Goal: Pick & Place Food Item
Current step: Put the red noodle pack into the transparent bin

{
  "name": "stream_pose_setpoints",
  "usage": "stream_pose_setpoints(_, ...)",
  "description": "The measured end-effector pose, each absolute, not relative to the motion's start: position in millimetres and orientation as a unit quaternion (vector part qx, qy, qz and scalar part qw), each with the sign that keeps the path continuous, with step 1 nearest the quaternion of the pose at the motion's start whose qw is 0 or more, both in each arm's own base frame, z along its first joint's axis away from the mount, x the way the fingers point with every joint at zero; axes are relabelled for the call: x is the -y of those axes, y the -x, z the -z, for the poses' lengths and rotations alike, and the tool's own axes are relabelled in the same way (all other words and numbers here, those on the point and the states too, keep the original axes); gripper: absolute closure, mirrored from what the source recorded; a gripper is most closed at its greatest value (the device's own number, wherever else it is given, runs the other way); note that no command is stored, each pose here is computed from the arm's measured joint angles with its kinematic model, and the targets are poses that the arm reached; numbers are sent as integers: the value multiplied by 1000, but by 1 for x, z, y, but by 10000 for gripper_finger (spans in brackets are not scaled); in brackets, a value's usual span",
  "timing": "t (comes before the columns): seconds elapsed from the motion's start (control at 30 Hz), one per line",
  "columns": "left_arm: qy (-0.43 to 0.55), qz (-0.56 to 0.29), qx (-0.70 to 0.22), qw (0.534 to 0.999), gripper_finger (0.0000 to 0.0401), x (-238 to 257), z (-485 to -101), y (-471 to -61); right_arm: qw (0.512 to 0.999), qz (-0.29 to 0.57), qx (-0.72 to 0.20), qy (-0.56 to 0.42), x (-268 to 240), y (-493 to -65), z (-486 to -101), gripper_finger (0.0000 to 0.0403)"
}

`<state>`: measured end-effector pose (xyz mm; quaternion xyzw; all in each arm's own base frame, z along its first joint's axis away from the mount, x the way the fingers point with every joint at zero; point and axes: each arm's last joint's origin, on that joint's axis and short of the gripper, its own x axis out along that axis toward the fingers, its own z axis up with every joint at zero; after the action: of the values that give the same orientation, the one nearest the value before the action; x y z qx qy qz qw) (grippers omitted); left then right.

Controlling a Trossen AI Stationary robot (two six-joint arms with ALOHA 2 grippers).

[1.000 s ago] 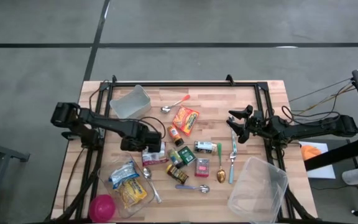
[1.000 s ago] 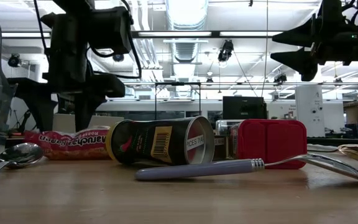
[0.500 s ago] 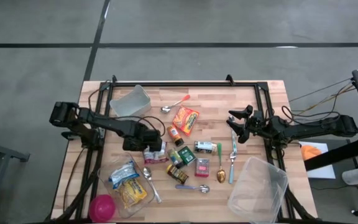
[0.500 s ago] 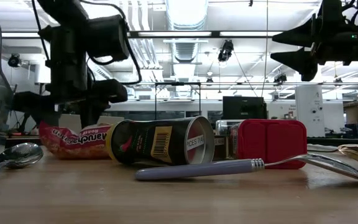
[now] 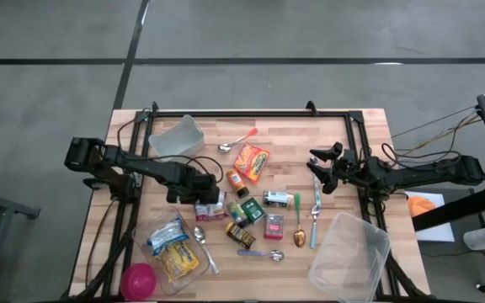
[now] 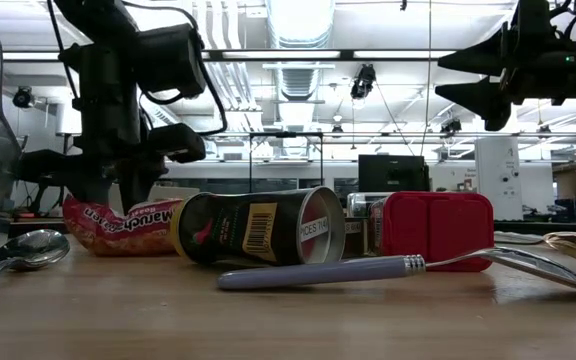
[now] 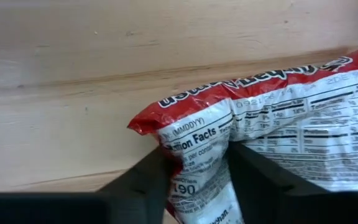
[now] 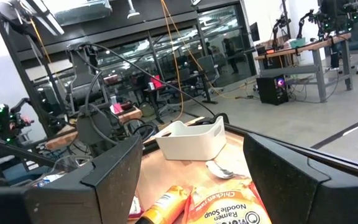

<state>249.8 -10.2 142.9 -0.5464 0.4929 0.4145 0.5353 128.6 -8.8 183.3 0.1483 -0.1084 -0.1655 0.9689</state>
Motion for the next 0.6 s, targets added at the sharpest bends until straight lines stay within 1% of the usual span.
stream_pose_setpoints(0.13,547,-414,-492,535,324,10,-143,-250,969,165,108,-148,9,-129,-183,126)
stream_pose_setpoints(0.23,547,-414,-492,536,355,10,-144,-250,969,165,108,-148,9,-129,-183,126)
stream_pose_setpoints(0.33,548,-414,-492,535,366,10,-144,-250,969,165,108,-148,9,-129,-183,126)
stream_pose_setpoints(0.6,548,-413,-483,545,371,10,-151,-247,969,165,108,-148,9,-129,-183,126)
